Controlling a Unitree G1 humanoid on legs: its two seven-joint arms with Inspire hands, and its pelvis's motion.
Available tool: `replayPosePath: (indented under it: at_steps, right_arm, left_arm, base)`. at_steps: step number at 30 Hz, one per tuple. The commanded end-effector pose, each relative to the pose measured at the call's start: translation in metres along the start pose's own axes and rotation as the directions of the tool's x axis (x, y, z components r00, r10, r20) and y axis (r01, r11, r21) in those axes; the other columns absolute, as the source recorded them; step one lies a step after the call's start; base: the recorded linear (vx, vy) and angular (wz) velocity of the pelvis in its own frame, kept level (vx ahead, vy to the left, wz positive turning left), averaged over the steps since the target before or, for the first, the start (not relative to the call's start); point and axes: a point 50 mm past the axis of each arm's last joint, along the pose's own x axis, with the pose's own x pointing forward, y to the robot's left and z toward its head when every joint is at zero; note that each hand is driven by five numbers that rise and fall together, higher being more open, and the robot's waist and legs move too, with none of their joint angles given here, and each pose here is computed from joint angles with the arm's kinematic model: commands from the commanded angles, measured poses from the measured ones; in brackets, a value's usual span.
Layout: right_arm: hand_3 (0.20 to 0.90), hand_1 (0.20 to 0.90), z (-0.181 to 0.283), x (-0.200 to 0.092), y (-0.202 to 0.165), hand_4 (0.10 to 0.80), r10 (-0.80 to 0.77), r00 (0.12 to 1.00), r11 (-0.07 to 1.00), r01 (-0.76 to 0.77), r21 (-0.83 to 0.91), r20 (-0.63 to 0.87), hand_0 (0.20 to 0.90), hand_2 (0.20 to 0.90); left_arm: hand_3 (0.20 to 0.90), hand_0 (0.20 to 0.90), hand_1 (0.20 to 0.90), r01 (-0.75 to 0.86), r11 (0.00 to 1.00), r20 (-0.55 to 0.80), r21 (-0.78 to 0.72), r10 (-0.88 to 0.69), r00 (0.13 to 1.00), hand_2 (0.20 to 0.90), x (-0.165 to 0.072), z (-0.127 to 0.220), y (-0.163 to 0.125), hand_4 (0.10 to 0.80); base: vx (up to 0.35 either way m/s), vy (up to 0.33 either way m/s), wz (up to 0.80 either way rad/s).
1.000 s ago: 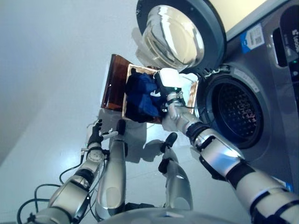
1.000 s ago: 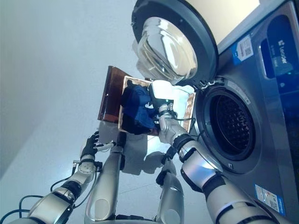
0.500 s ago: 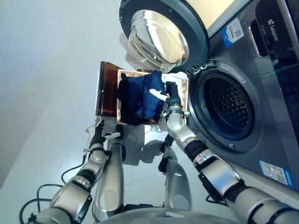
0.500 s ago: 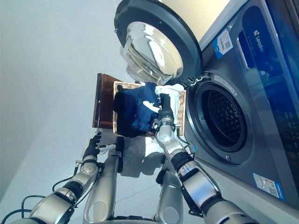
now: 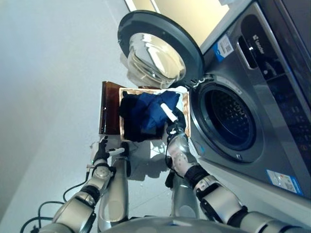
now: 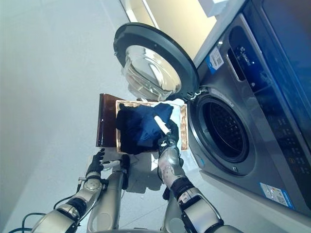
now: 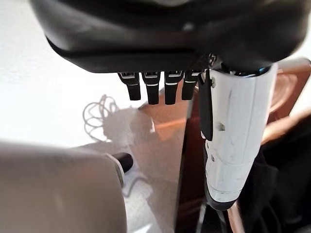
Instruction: Pick up the clothes and place them into the washing machine
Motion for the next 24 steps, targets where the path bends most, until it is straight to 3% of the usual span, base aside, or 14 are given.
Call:
replayPosePath:
  at_steps: [1, 4, 12, 24]
  right_arm:
    - [0.2, 0.2, 0.046, 0.007, 0.015, 0.3, 0.007, 0.979, 0.969, -0.056, 0.239, 0.202, 0.2, 0.2]
    - [0.2, 0.2, 0.053, 0.012, 0.0, 0.3, -0.137, 0.971, 0.906, 0.043, 0.421, 0.196, 0.2, 0.2]
    - [0.2, 0.2, 0.095, 0.029, -0.03, 0.3, -0.4, 0.888, 0.736, 0.165, 0.656, 0.226, 0.2, 0.2]
    - [0.2, 0.2, 0.159, 0.042, -0.073, 0.3, -0.602, 0.764, 0.61, 0.254, 0.75, 0.232, 0.2, 0.2]
  left_arm:
    - [0.9, 0.9, 0.9, 0.023, 1.0, 0.009, -0.016, -0.023, 1.0, 0.9, -0.006, 0.001, -0.015, 0.8]
    - [0.9, 0.9, 0.9, 0.049, 0.998, 0.002, -0.029, -0.049, 0.999, 0.9, -0.008, 0.001, -0.021, 0.8]
    - [0.9, 0.9, 0.9, 0.079, 0.996, -0.01, -0.039, -0.079, 0.997, 0.9, -0.008, 0.001, -0.026, 0.8]
    - [0.9, 0.9, 0.9, 0.117, 0.992, -0.009, -0.036, -0.118, 0.993, 0.9, -0.008, 0.001, -0.028, 0.8]
  base:
    - [0.01, 0.012, -0.18]
    - [0.013, 0.026, -0.05]
    - [-0.024, 0.013, -0.09]
    - [-0.001, 0.001, 0.01]
